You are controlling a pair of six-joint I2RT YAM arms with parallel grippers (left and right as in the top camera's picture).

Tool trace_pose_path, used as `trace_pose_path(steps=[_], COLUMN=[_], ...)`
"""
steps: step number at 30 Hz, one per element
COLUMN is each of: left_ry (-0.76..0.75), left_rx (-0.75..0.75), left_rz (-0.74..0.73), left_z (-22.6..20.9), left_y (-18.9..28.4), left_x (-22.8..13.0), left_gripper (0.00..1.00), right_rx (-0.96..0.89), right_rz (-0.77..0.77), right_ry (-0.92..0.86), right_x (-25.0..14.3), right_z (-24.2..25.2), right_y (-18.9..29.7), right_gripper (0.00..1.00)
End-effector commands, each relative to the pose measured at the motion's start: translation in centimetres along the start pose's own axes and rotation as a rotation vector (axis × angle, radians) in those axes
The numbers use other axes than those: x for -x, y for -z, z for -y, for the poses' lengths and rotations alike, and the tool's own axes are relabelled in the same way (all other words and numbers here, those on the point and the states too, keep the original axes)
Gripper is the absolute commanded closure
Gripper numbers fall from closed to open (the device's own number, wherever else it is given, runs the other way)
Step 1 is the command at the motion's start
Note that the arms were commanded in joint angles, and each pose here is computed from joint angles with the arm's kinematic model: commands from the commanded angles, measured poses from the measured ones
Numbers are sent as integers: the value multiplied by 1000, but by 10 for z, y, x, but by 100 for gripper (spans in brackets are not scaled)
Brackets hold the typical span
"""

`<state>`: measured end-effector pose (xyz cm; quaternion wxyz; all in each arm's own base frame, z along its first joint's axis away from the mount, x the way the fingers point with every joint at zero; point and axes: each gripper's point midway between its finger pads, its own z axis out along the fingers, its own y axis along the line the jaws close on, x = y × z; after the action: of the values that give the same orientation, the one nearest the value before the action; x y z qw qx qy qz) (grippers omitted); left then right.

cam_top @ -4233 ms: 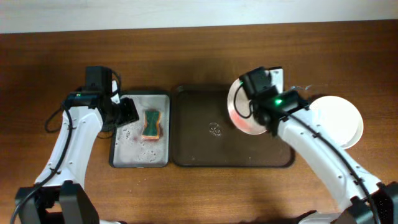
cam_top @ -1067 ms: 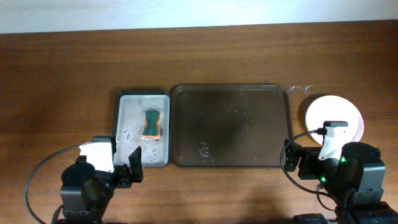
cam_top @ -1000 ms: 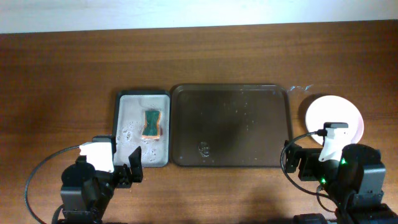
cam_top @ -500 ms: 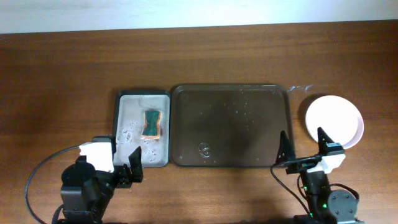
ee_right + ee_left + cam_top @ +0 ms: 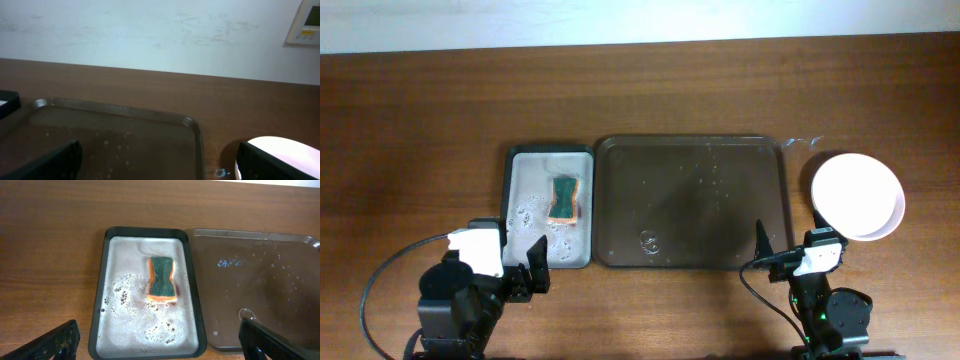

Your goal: Clean dirty plates on tray and stack at the side

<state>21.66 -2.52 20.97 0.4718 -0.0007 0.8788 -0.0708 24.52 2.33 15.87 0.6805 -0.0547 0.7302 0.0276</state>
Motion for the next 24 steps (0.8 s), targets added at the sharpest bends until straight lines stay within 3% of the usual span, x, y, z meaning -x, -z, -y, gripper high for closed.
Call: trace_pose_path(steps=[1, 18, 24], left_ry=[7, 7, 8], left_rx=[-10, -10, -7], left_rz=[-1, 8, 226], left_z=[1, 1, -10], left_y=[0, 4, -19], left_x=[-2, -9, -29], left_gripper=[0, 0, 0], right_rx=[-2, -2, -2], right_rz=[0, 0, 0], right_ry=[10, 10, 10], right_x=[-2, -2, -2], right_z=[-1, -1, -1], right_y=[0, 0, 0], right_gripper=[1, 1, 1])
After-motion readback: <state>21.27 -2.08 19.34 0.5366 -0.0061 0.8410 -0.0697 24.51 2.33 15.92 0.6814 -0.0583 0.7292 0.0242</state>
